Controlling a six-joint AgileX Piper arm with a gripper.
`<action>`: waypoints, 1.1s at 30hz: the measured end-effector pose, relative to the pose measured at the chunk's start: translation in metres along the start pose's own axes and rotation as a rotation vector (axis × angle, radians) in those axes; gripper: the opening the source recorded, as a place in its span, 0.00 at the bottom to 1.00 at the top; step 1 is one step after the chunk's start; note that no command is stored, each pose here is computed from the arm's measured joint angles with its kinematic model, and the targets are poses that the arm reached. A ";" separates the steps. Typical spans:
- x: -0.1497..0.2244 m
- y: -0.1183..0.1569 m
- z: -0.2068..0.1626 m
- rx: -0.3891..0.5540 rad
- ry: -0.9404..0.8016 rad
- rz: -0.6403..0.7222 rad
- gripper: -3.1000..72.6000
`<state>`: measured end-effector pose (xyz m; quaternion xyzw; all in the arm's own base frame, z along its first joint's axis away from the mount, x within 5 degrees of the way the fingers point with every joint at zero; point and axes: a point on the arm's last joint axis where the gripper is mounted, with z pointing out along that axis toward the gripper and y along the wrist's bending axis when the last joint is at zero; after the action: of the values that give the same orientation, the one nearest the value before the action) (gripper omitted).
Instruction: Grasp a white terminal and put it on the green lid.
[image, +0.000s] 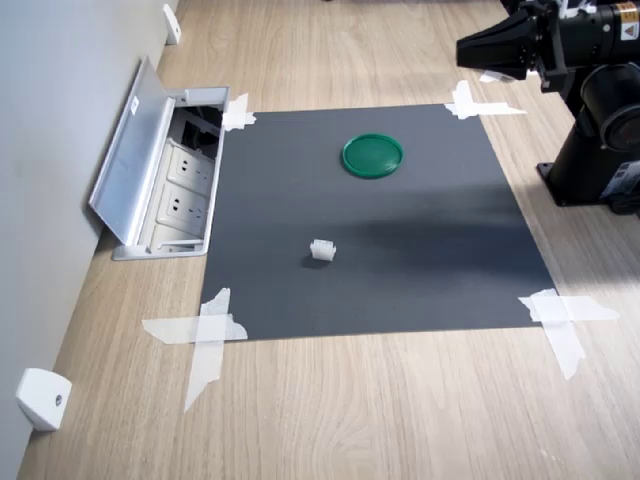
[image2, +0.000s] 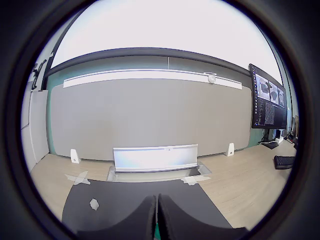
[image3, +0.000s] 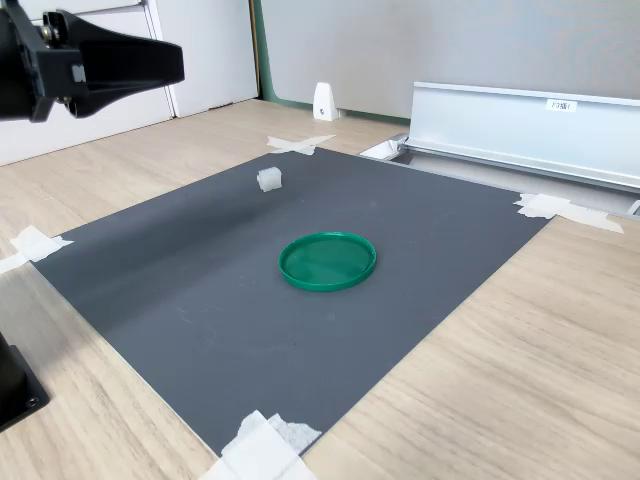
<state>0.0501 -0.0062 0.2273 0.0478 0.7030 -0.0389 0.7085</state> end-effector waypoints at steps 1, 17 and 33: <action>0.000 0.000 0.000 0.000 0.000 0.000 0.03; 0.000 0.000 0.000 0.000 0.000 0.000 0.03; -0.004 0.001 0.000 -0.004 0.062 0.023 0.03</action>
<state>0.0501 -0.0057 0.2308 0.0556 0.7241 -0.0280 0.6869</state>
